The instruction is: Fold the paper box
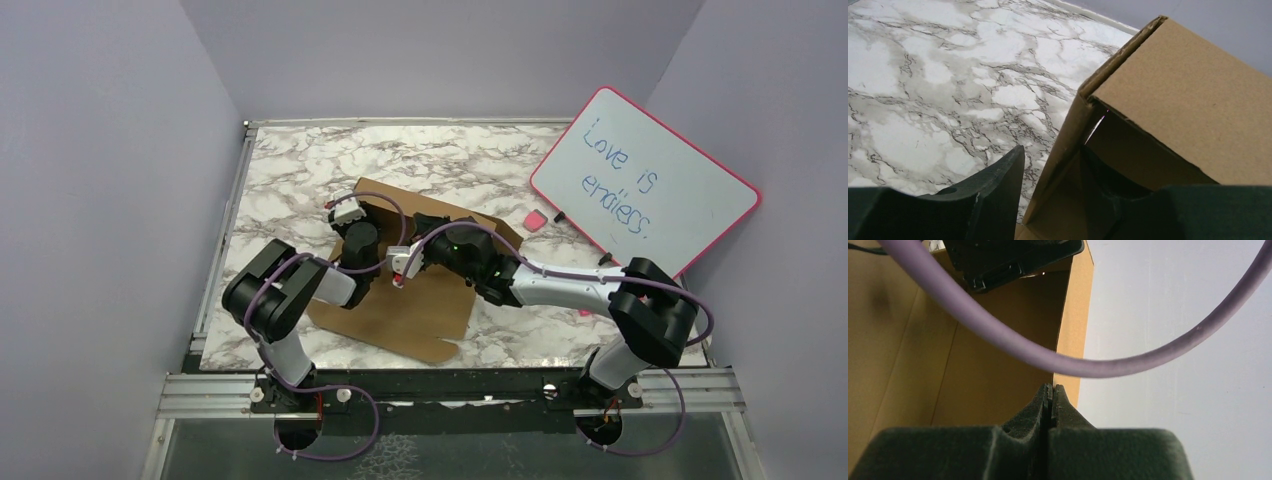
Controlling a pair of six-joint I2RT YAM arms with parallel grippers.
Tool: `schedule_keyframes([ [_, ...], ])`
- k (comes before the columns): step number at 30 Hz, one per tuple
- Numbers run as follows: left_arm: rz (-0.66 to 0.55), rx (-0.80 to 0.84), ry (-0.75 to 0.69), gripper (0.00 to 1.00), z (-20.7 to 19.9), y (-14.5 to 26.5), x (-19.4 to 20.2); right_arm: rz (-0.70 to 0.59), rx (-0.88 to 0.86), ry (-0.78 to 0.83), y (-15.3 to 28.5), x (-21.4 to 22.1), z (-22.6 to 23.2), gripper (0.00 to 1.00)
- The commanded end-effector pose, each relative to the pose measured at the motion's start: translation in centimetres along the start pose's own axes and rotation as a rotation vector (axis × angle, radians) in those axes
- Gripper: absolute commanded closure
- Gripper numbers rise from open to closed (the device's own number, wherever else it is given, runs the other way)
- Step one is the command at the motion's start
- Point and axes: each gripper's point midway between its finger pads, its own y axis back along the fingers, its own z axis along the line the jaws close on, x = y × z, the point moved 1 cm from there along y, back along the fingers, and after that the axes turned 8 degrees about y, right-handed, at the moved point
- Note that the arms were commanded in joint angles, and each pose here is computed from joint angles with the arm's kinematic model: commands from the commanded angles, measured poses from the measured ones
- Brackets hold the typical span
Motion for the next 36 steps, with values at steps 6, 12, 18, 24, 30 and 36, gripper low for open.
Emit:
schedule_keyframes([
  [6,0.068,0.148,0.024,0.38,-0.7,2.5,-1.5,-0.032,-0.096,-0.042,0.4,-0.5,2.6,0.93],
  [12,0.161,0.234,0.041,0.28,-0.8,5.3,-2.0,-0.029,-0.033,-0.060,0.9,-0.6,0.3,0.73],
  [18,0.332,0.287,0.103,0.10,-1.1,8.5,-1.7,-0.019,0.025,-0.136,2.6,-0.6,-1.9,0.59],
  [24,0.424,0.296,0.173,0.01,-1.1,11.6,-4.3,-0.028,0.056,-0.295,5.4,-0.8,-3.9,0.51],
  [30,0.405,0.310,0.156,0.01,-1.4,13.6,-10.2,-0.005,0.130,-0.605,9.0,-0.7,-6.2,0.43],
  [36,0.387,0.283,-0.012,0.01,-1.9,12.8,-14.3,0.084,0.216,-1.041,12.2,0.1,-7.3,0.36],
])
